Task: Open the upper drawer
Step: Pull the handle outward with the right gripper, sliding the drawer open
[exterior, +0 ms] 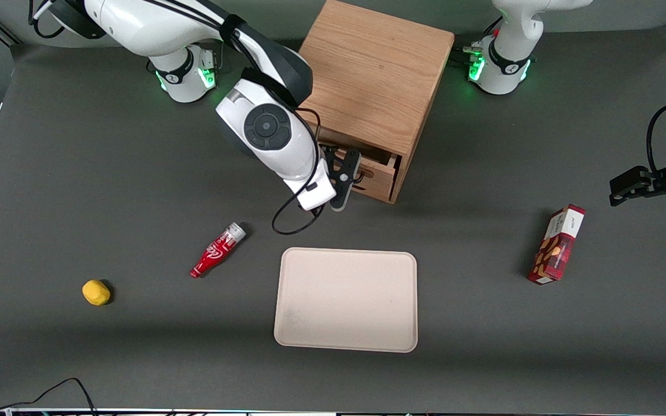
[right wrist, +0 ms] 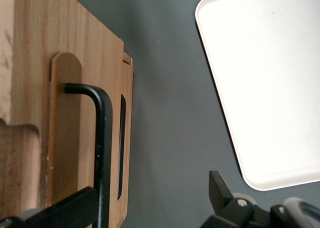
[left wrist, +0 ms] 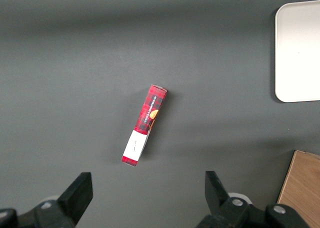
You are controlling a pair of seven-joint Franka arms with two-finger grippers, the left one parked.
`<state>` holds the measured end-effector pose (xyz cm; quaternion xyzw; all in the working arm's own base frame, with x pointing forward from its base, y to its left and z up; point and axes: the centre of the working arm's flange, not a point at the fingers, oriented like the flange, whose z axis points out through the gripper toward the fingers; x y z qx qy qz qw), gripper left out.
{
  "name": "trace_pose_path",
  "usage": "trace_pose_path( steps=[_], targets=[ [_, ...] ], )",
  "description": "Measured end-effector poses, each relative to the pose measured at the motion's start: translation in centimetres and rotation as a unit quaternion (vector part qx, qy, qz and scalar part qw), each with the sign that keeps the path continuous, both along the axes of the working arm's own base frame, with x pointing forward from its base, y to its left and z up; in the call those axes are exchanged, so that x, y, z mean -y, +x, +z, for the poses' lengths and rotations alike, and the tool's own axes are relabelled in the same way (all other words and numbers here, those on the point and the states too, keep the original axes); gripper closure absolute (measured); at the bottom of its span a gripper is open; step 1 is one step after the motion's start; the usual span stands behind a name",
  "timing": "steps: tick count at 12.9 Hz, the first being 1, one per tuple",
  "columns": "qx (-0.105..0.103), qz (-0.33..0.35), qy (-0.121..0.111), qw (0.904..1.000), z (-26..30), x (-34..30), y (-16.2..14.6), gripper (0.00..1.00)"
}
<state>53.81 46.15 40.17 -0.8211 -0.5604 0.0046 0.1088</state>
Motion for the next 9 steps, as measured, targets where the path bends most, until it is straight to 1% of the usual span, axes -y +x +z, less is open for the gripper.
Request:
trace_pose_path(
  steps=[5,7,9],
  targets=[
    [-0.020,-0.012,0.018,0.9996,0.14,0.10,0.08,0.00],
    [-0.023,-0.014,0.022,0.9994,0.53,0.18,0.08,0.00],
    [-0.021,-0.008,0.024,0.9995,0.66,0.31,0.14,0.00]
  ],
)
